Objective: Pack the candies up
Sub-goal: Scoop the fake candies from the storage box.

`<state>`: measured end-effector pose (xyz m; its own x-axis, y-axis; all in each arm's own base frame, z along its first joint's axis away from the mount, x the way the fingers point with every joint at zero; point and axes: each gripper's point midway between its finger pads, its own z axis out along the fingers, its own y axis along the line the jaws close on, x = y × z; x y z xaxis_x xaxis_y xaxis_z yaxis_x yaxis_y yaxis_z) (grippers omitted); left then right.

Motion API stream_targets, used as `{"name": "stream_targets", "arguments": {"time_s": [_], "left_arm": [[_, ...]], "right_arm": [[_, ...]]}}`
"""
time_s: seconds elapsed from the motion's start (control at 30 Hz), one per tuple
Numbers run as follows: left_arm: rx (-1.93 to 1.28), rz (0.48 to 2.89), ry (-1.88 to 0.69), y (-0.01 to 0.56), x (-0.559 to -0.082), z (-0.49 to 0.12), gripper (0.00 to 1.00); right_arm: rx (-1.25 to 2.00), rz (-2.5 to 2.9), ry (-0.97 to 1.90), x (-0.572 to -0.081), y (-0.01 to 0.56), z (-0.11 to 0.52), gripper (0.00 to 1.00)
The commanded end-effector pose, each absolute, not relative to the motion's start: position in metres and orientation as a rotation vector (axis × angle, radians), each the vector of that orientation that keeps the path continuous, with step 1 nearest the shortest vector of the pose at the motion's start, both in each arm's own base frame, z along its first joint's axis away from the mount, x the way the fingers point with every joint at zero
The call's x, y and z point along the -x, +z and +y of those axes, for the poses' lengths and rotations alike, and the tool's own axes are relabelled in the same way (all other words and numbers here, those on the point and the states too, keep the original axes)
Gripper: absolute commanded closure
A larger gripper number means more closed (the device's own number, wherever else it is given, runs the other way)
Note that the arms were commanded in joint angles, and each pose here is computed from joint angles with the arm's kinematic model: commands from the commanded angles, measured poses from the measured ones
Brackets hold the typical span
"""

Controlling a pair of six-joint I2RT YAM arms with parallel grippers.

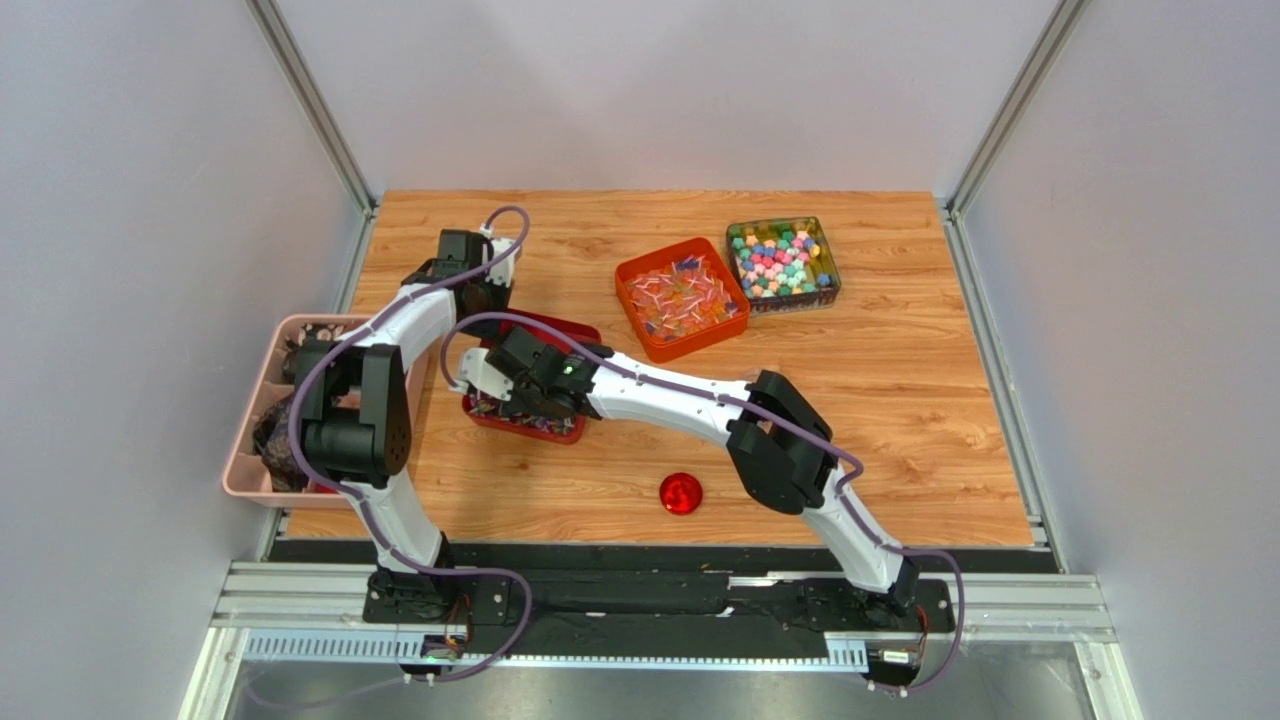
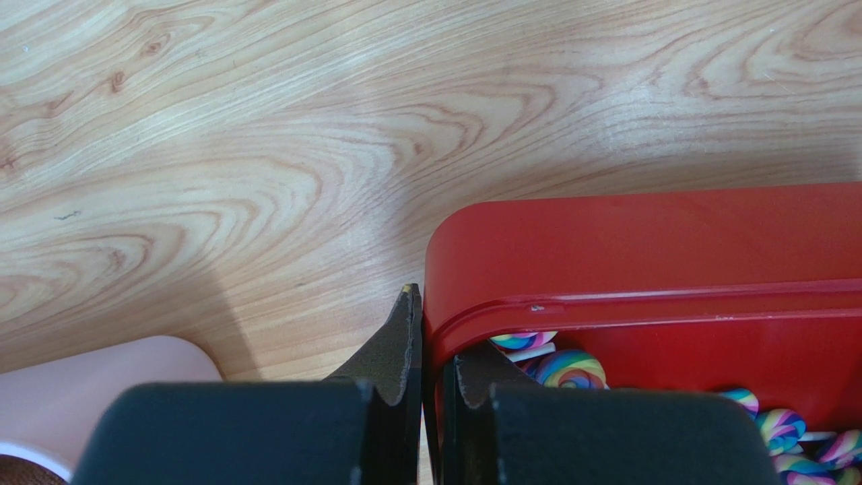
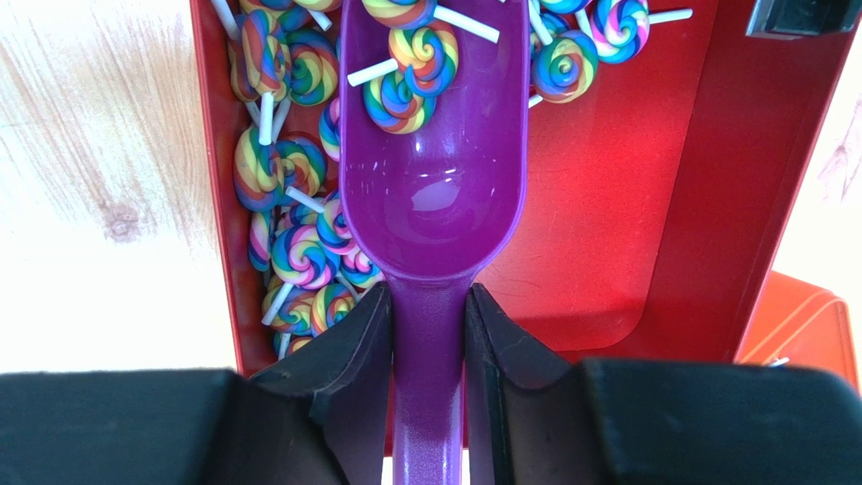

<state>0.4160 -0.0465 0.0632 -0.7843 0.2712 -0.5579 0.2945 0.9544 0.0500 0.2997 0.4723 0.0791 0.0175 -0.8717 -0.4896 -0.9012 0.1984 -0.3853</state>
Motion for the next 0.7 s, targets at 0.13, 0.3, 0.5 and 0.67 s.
{"name": "stream_targets", "arguments": {"time_s": [0.13, 0.3, 0.5, 0.67], "left_arm": [[-0.387, 2.468, -0.24, 0.0915, -0.4173, -0.078, 1.0], [-0.39, 2.467, -0.244, 0.092, -0.4169, -0.0784, 1.0], [-0.39, 2.466, -0.241, 0.0925, -0.4174, -0.0782, 1.0], [-0.389, 2.468, -0.244, 0.092, -0.4169, -0.0785, 1.0]], "right_arm": [[1.715, 1.872, -0.029, -0.3044, 0.0348, 0.4648, 0.81], [1.714, 1.87, -0.031, -0.3045, 0.0337, 0.4657, 0.8], [1.7, 1.877, -0.037, -0.3053, 0.0308, 0.4665, 0.76], [1.697, 1.881, -0.036, -0.3048, 0.0305, 0.4659, 0.74]]}}
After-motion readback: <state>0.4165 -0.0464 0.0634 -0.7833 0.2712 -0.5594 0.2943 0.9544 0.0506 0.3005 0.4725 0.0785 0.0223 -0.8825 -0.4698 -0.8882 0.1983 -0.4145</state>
